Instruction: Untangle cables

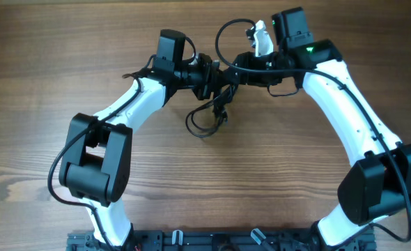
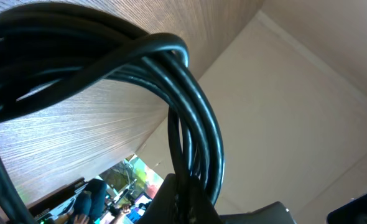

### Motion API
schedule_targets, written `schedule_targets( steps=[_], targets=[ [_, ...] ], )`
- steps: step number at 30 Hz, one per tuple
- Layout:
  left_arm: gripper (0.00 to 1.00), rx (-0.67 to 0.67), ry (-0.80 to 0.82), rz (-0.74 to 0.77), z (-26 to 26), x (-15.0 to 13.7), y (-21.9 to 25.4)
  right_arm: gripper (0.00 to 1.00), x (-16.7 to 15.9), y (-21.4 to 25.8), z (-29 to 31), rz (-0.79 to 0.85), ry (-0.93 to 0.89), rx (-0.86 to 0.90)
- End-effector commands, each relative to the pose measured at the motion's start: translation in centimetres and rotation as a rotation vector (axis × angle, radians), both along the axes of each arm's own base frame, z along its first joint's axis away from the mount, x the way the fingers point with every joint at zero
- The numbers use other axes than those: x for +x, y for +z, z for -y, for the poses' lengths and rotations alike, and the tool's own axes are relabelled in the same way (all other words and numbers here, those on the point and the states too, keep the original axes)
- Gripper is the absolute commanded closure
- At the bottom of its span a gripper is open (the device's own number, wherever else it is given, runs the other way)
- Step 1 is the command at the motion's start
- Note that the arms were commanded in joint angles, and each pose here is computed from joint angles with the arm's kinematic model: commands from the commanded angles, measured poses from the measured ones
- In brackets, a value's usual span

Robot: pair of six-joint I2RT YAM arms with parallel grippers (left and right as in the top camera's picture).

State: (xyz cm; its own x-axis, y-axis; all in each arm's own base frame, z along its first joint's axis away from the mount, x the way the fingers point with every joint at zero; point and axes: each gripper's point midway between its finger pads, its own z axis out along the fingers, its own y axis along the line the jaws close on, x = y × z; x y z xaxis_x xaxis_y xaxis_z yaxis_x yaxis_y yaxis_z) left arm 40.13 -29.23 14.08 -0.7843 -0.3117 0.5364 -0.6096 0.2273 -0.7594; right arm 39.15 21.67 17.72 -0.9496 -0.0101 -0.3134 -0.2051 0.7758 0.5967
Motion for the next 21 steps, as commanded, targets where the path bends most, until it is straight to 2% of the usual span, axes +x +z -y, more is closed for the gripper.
schedule_targets(
  steps=[1,7,12,18,21],
  targets=[
    [0.96,-0.044,0.008,0.038,-0.9,0.8,2.5,0.52,0.4,-0.3,0.7,-0.025,-0.137,-0.087],
    [0.96,-0.044,0.039,0.037,-2.2,1.6,2.5,0.54,0.3,-1.0,1.5,-0.060,-0.225,-0.142],
    [0.96,-0.051,0.042,0.008,-2.0,1.5,2.6,0.55,1.3,-1.1,1.0,-0.030,-0.224,-0.128],
    [0.96,-0.053,0.028,0.005,-1.3,1.0,2.6,0.55,1.2,-3.4,0.0,-0.096,-0.213,-0.123],
    [0.96,-0.055,0.021,0.002,-0.9,0.8,2.7,0.60,1.2,-4.3,-0.2,-0.105,-0.215,-0.146]
  ],
)
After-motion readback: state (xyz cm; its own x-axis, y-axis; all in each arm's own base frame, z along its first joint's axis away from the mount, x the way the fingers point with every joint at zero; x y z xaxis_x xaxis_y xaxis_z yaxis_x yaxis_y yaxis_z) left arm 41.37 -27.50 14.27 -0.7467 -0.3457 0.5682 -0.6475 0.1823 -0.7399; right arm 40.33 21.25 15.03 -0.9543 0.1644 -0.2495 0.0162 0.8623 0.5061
